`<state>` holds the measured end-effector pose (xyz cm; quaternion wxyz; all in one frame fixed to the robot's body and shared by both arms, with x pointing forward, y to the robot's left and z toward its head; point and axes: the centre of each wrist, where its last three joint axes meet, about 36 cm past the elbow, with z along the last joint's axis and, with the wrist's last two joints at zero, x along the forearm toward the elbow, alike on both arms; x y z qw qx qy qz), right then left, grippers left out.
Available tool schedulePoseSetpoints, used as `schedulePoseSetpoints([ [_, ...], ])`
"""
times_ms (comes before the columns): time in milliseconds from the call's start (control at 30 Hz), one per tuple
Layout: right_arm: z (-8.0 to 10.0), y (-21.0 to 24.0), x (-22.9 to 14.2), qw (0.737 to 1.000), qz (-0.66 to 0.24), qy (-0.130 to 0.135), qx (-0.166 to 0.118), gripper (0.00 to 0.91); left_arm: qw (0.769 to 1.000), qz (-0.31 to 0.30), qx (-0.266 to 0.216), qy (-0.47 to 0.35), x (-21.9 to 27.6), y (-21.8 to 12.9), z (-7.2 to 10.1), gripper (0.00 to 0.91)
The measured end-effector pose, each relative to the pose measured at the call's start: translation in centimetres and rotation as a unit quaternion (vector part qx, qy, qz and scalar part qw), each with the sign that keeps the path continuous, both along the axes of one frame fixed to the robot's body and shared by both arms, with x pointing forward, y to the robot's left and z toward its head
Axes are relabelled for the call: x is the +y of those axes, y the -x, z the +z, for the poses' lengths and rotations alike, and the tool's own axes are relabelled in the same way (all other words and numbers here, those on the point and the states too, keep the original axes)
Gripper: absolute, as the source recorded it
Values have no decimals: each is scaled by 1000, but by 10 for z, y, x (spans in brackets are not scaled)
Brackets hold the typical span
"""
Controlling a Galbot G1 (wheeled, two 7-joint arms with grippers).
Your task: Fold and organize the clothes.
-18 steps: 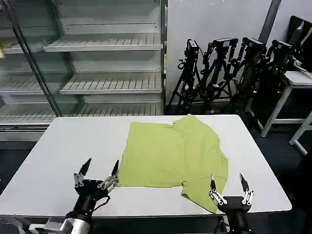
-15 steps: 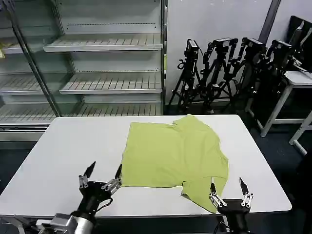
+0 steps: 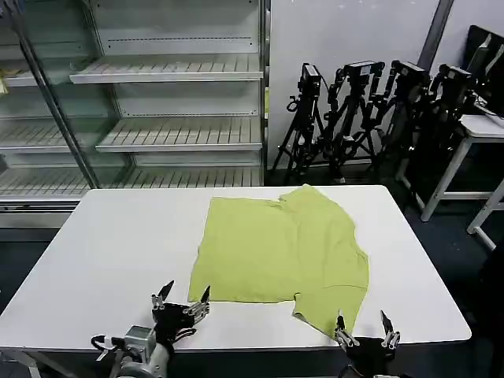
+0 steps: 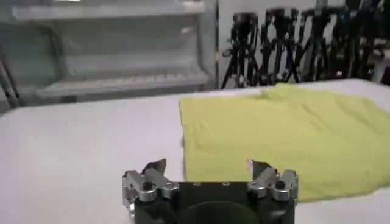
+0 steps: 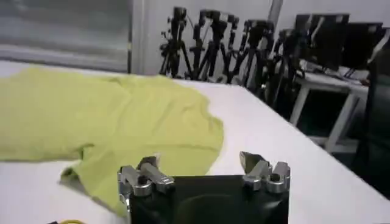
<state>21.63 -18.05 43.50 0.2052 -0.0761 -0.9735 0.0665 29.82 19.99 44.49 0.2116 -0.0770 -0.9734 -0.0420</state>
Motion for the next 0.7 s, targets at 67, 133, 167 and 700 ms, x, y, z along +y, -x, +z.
schedulePoseSetpoints([
  [67,-2,0,3,1000,2,-3,6,907,1000,-2,8,-2,-3,-3,-6,907],
  [133,-3,1,6,1000,5,-5,11,907,1000,-3,13,-4,-4,-7,-10,776],
  [167,-4,1,8,1000,7,-8,15,897,1000,-3,14,-5,-4,-9,-11,514],
  [700,-10,7,23,999,24,-33,34,0,999,-10,38,0,-5,-14,-23,20],
])
